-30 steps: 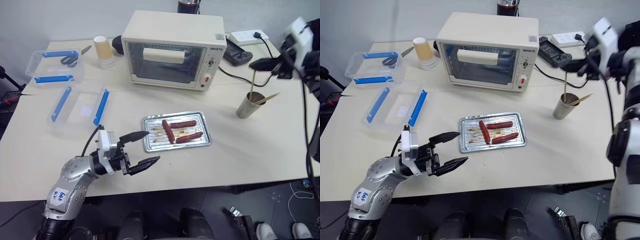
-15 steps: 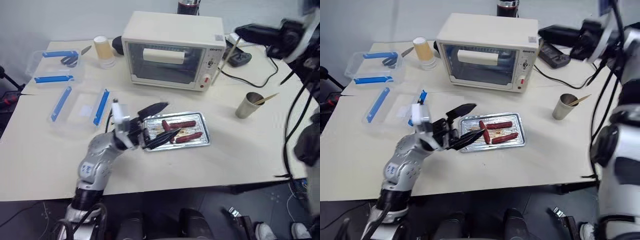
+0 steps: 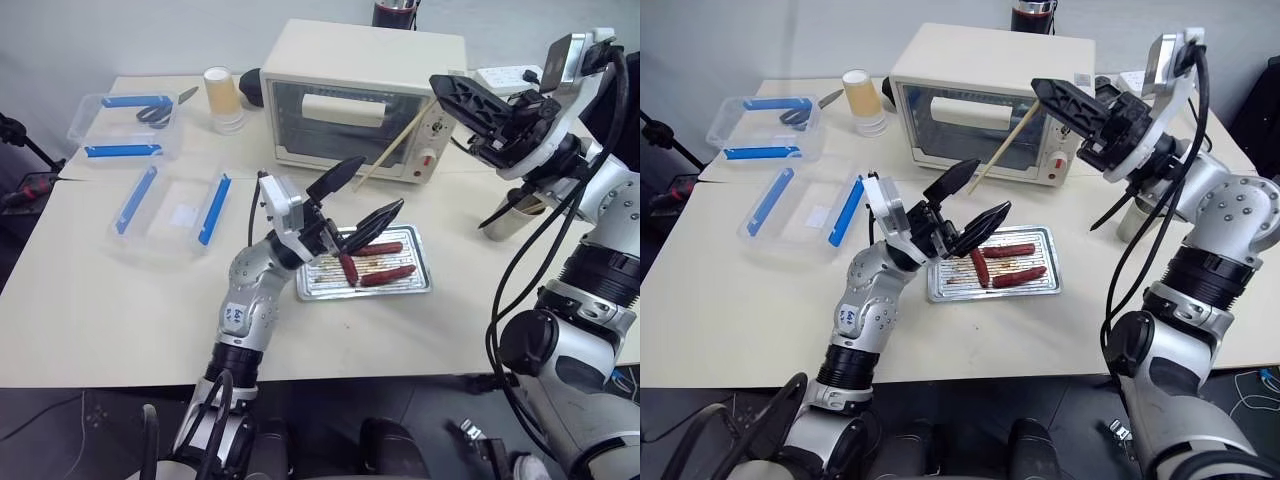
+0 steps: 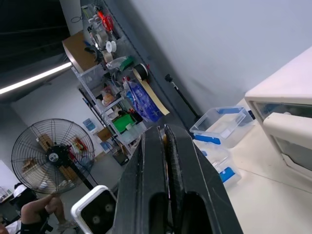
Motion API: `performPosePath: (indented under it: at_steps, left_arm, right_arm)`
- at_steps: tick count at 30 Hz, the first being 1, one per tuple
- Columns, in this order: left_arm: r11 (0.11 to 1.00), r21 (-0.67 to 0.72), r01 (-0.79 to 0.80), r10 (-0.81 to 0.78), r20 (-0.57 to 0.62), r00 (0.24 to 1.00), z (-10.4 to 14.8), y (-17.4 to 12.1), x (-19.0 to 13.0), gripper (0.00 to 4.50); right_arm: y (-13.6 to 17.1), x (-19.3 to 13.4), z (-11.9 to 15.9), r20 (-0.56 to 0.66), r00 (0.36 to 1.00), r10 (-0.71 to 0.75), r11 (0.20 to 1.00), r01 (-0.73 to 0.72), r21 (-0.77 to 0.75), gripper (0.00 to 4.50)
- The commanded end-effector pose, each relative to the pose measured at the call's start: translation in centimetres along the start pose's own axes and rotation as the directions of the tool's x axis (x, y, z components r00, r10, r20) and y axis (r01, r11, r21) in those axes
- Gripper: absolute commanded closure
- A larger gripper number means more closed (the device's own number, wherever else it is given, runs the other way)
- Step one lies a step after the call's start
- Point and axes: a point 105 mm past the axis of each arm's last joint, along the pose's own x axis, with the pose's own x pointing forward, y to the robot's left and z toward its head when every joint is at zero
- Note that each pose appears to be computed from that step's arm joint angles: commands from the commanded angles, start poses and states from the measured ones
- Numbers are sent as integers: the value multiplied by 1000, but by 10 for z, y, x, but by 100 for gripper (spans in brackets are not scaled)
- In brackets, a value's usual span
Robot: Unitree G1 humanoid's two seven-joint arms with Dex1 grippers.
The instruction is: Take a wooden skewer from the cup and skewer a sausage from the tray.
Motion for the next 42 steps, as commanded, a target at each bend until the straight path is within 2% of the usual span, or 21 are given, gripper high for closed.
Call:
performPosePath:
  at_steps: [1, 8, 11, 21, 23, 25, 28, 29, 30, 32, 35, 37, 41, 42]
  left_arm:
    - [999, 35, 20, -22, 69, 997, 14, -5, 13, 0]
    - [1000, 30, -5, 2, 120, 993, 21, -2, 20, 0]
    - [1000, 24, 2, -5, 125, 992, 21, -4, 21, 61]
    - [1000, 10, 9, -11, 118, 993, 18, -7, 20, 358]
    - [1000, 8, 9, -9, 118, 993, 17, -7, 20, 429]
    - [1000, 4, 6, -6, 115, 993, 17, -7, 20, 440]
    - [1000, 1, 1, -1, 108, 994, 17, -6, 19, 440]
    - [1000, 1, -1, 0, 107, 994, 18, -5, 19, 450]
    - [1000, 3, 0, 0, 104, 995, 19, -5, 17, 450]
    - [1000, 9, 0, -1, 96, 995, 20, -3, 15, 450]
    - [1000, 25, 12, -13, 64, 998, 23, 1, 7, 450]
    - [998, 49, 28, -29, 11, 1000, 26, 5, -6, 450]
    - [995, 87, 58, -50, -93, 994, 31, 10, -34, 450]
    - [993, 105, 60, -44, -153, 987, 35, 14, -52, 450]
  right_arm:
    - [12, 0, 1, 29, 999, 26, 1000, -25, -10, 442]
    - [13, 0, -11, 27, 1000, 16, 1000, -16, 10, 442]
    - [12, 0, -11, 35, 999, 8, 1000, -9, 15, 450]
    - [16, 3, -15, 50, 998, 25, 999, -27, 36, 450]
    - [16, 3, -16, 50, 998, 24, 999, -26, 41, 450]
    - [24, 1, -17, 52, 995, 88, 989, -94, 110, 450]
    - [36, 1, -20, 28, 988, 149, 983, -151, 103, 450]
    - [34, 0, -22, 13, 992, 123, 987, -123, 100, 403]
    - [33, -1, -24, -4, 994, 112, 990, -111, 87, 382]
    - [25, -5, -23, -7, 998, 57, 997, -56, 55, 310]
    - [3, -15, -10, 42, 995, -86, 993, 88, -73, 212]
    - [-7, -34, -11, -25, 991, -131, 981, 126, -145, 139]
    - [-18, -70, -32, -256, 949, -185, 951, 107, -290, 7]
    - [-25, -86, -39, -321, 921, -223, 926, 96, -366, 2]
